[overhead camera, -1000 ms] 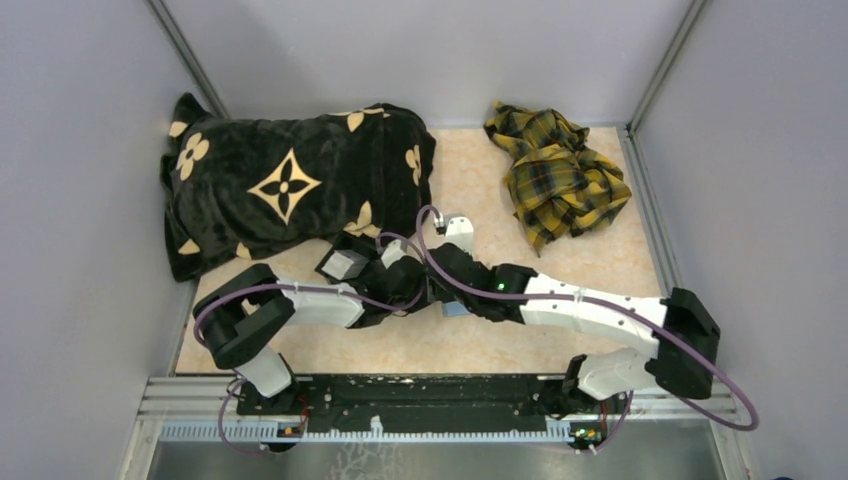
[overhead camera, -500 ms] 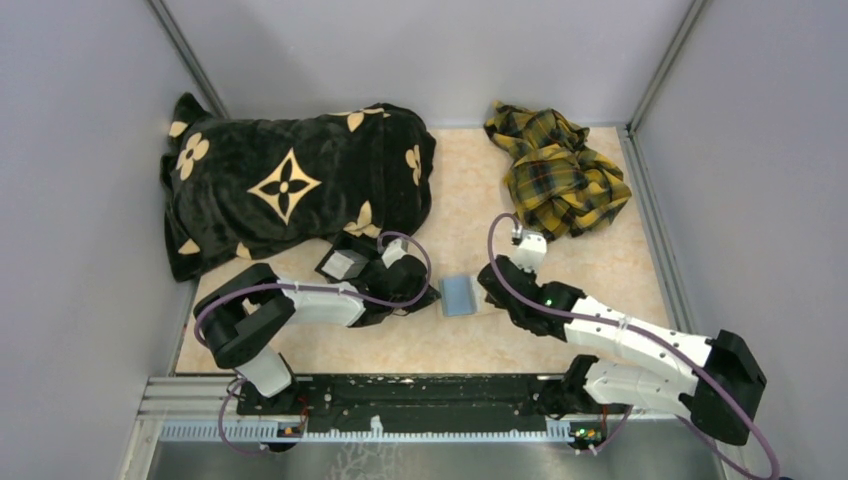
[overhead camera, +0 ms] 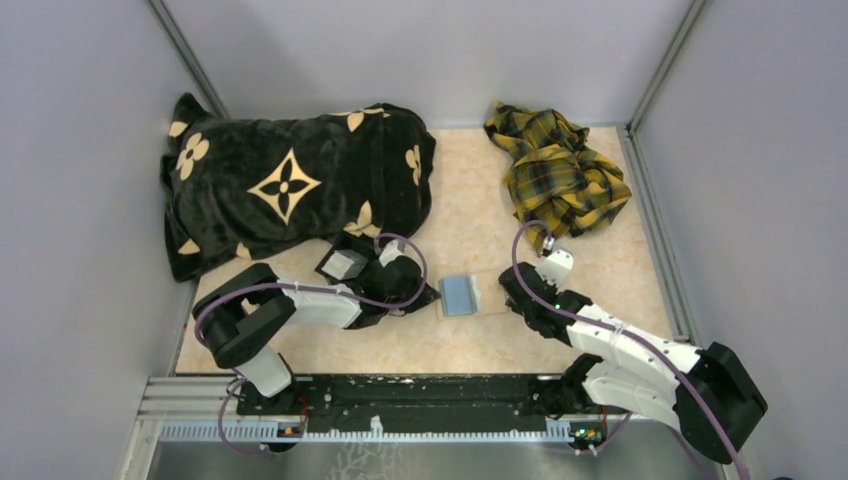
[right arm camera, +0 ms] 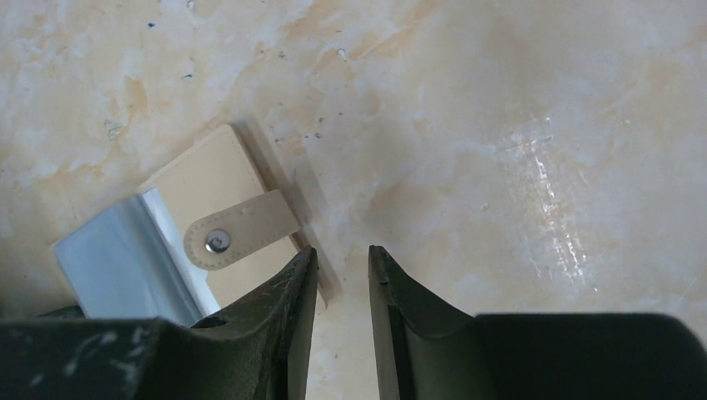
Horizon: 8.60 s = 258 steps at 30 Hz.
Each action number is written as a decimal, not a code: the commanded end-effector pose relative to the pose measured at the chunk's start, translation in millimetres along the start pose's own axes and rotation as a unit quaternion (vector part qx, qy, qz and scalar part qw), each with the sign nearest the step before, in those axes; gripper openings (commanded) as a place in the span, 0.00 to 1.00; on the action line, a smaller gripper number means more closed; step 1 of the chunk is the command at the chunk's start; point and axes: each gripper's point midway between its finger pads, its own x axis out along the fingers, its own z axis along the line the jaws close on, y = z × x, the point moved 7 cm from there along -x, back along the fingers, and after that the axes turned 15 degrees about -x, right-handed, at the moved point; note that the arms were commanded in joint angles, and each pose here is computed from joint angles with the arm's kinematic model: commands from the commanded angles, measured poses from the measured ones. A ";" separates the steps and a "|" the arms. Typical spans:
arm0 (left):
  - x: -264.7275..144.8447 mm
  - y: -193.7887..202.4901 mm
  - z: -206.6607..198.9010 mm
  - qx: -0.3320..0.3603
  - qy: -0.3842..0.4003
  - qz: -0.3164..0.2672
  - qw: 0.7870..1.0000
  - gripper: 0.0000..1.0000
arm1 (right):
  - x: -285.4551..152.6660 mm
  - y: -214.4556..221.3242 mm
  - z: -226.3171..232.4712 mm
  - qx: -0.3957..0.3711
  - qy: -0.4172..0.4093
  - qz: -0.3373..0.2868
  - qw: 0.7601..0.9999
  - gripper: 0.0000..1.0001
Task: Put the credit cards into the card holder
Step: Close the card holder at the center of the board, then pick up the card holder from the center of the board.
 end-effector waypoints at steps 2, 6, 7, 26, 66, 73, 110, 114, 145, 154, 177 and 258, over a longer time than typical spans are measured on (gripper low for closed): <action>-6.6 1.8 103.9 0.054 -0.196 0.017 0.979 0.00 | 11.8 -5.4 1.4 0.045 -0.001 -0.007 0.999 0.29; -6.5 1.6 107.3 0.051 -0.198 0.021 0.979 0.00 | 22.8 -2.5 -0.9 0.045 0.007 0.000 0.999 0.29; -6.5 1.7 108.0 0.051 -0.198 0.022 0.979 0.00 | 25.5 -1.8 -1.9 0.045 0.008 0.001 0.999 0.29; -1.9 -0.4 113.0 0.048 -0.199 0.031 0.978 0.00 | 46.4 22.3 6.2 0.097 -0.122 0.040 0.987 0.31; 0.0 2.3 111.3 0.051 -0.194 0.047 0.979 0.00 | -10.4 -25.2 47.7 0.154 -0.356 -0.030 0.921 0.36; 1.4 4.0 111.1 0.049 -0.192 0.052 0.979 0.00 | -21.5 -43.8 61.7 0.135 -0.380 -0.041 0.914 0.39; -1.2 9.3 119.9 0.043 -0.188 0.071 0.979 0.00 | 14.2 -3.6 101.2 0.098 -0.378 0.026 0.920 0.54; -6.0 7.7 117.8 0.043 -0.184 0.069 0.980 0.00 | 19.9 6.1 97.3 0.100 -0.370 0.034 0.923 0.54; -41.1 1.5 99.2 0.044 -0.149 0.040 0.987 0.02 | 22.4 46.3 103.1 0.061 -0.389 0.093 0.915 0.54; -38.1 4.1 109.6 0.044 -0.163 0.045 0.985 0.01 | 10.5 80.7 88.5 0.074 -0.404 0.112 0.905 0.54; -36.6 17.1 113.9 0.042 -0.165 0.062 0.983 0.00 | -0.7 86.3 97.8 0.134 -0.461 0.085 0.873 0.47; -146.1 9.6 -24.3 -0.047 0.200 0.138 0.969 0.69 | -109.6 10.1 79.2 0.039 -0.556 -0.006 0.830 0.00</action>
